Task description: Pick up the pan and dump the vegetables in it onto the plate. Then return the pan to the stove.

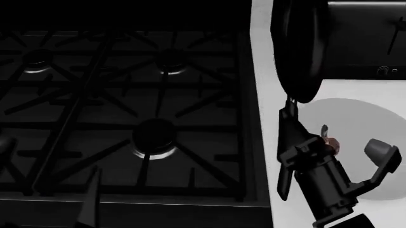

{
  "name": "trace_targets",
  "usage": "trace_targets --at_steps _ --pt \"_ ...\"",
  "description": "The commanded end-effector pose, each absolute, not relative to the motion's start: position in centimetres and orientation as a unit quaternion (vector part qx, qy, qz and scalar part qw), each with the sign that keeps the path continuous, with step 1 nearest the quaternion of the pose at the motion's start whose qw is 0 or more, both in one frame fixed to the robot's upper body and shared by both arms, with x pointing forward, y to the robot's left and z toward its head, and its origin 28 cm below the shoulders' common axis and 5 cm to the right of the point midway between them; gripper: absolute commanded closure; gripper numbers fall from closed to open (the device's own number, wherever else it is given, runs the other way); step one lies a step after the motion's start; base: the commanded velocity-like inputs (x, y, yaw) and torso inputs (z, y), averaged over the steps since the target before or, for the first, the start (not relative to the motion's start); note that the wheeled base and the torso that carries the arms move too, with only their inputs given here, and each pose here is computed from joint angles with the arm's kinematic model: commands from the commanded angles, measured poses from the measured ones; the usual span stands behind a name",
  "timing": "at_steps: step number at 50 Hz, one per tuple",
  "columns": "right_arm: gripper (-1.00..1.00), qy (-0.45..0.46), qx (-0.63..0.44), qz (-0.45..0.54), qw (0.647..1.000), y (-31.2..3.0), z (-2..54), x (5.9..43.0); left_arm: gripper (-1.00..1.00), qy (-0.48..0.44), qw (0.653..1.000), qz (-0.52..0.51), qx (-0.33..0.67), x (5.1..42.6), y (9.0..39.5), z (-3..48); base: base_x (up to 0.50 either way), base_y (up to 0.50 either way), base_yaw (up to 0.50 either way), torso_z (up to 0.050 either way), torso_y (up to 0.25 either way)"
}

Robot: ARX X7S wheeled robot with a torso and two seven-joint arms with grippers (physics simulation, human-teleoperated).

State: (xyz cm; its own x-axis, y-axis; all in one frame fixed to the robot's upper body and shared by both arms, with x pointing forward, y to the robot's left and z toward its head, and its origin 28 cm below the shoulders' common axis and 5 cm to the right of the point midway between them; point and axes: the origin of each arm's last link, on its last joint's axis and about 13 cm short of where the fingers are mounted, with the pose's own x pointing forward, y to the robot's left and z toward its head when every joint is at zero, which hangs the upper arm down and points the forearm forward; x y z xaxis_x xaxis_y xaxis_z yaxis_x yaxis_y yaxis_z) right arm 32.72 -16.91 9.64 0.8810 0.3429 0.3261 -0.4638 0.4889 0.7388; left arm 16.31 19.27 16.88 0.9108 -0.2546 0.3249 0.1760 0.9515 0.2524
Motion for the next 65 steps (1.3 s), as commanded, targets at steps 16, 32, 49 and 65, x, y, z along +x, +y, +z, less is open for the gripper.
trace_targets --at_steps 16,32,49,65 --pt "1.00 -0.008 0.184 0.300 0.936 -13.7 14.2 27.6 -1.00 -0.161 0.976 -0.135 0.062 16.3 19.4 16.1 0.00 0.00 0.00 0.000 0.002" --pt "1.00 0.076 0.059 0.276 0.956 -13.7 21.0 27.0 -1.00 -0.163 0.977 -0.127 0.052 16.0 19.8 15.8 0.00 0.00 0.00 0.000 0.001" --pt "1.00 0.140 0.040 0.292 0.945 -13.5 20.6 26.7 -1.00 -0.168 0.977 -0.126 0.049 15.8 19.9 15.7 0.00 0.00 0.00 0.000 0.001" --pt "1.00 0.175 0.005 0.295 0.939 -13.0 22.8 28.5 -1.00 -0.156 0.979 -0.128 0.042 15.6 20.1 14.9 0.00 0.00 0.00 0.000 0.002"
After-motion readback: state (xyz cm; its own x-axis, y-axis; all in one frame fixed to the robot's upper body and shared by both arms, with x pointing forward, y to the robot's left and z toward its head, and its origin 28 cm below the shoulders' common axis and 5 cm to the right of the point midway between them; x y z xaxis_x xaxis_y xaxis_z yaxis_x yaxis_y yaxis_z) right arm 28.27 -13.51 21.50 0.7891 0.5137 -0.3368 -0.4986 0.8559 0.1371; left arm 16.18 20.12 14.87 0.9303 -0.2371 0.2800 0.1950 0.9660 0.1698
